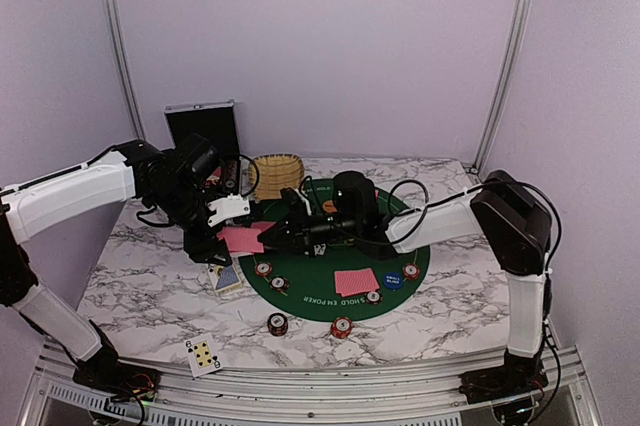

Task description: Distribute texas hold em gaming equipment

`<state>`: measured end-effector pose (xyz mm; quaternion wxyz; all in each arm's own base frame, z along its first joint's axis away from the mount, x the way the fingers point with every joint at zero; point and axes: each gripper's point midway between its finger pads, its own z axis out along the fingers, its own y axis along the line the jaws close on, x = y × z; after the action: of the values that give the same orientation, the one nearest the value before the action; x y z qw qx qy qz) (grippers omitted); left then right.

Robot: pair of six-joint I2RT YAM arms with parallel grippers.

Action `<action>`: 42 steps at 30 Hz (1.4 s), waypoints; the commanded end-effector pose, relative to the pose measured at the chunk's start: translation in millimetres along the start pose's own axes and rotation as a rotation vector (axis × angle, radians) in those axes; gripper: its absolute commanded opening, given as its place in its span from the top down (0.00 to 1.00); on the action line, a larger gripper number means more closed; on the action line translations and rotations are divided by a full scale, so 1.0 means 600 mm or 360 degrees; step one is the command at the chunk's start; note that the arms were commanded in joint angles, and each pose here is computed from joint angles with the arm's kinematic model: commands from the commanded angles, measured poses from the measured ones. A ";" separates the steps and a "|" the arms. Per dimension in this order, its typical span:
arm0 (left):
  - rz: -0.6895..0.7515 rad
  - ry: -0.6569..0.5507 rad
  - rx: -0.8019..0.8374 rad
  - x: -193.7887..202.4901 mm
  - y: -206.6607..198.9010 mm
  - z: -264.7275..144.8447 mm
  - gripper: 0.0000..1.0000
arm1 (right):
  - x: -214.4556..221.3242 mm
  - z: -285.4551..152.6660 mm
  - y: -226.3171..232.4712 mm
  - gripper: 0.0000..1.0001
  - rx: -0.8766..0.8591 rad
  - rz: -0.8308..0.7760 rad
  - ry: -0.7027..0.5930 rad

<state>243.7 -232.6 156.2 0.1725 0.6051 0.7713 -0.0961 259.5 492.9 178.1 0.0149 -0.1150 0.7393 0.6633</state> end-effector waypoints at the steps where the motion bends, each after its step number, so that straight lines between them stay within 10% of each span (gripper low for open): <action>1: 0.0015 -0.0038 -0.0025 -0.014 0.009 -0.008 0.98 | -0.008 -0.020 0.077 0.93 -0.0202 -0.0062 -0.0048; 20: 0.0018 -0.0042 -0.0026 -0.013 0.006 -0.011 0.98 | 0.004 0.001 0.055 0.82 -0.0236 0.0030 -0.0008; 42: 0.0020 -0.0022 -0.0035 -0.004 0.005 -0.009 0.99 | -0.029 -0.068 0.077 1.00 -0.0186 -0.0045 -0.0117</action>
<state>244.9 -232.0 156.0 0.1735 0.6056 0.7711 -0.0924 258.0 486.6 198.9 -0.0055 -0.0850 0.7022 0.7069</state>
